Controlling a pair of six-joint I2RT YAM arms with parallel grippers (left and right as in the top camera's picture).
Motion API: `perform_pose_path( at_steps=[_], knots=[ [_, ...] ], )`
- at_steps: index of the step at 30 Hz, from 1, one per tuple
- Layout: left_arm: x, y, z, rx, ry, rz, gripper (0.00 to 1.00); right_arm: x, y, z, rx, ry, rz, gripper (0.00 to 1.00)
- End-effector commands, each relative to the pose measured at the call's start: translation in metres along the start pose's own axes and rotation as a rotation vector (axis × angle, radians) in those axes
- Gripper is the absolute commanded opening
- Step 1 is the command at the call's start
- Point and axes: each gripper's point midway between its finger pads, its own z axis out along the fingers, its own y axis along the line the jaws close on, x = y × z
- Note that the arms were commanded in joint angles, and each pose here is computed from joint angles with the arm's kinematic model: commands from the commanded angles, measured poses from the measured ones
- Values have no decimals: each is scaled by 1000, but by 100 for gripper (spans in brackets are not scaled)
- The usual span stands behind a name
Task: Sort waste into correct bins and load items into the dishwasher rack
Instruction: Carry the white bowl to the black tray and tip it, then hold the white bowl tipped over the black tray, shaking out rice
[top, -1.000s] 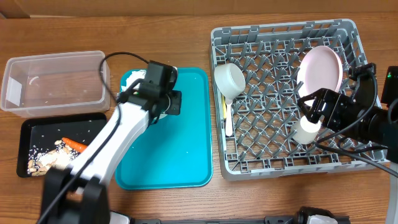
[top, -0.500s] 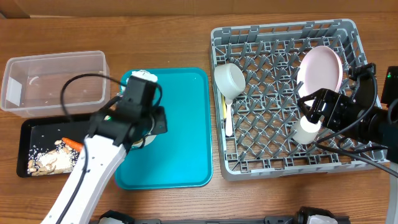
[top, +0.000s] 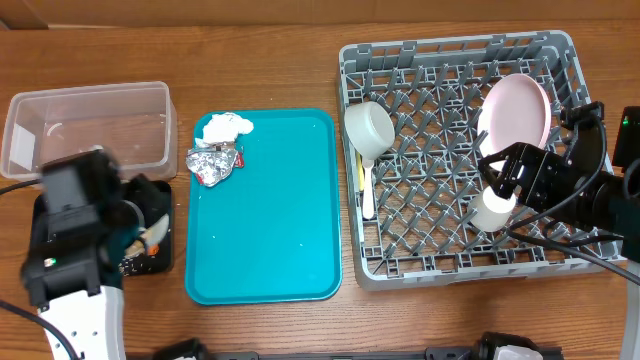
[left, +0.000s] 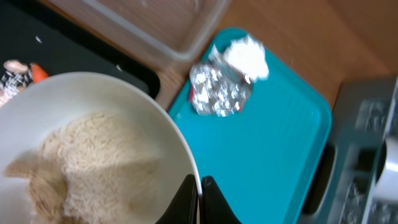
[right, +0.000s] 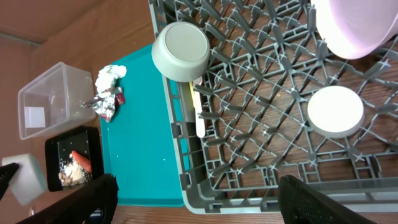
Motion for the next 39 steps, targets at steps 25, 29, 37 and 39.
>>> perform_pose_path(
  at_steps=[25,29,37,39],
  knots=[
    [-68,113,27,833,-256,-190,4,3,-2,-2,12,4,3,86],
    [-66,117,15,874,-323,-140,4,3,-2,-2,13,7,4,86],
    [-54,132,10,825,-369,-162,4,3,-2,-2,13,6,8,86],
    [-54,134,9,820,-384,-147,4,4,-2,-2,13,8,8,86]
  ],
)
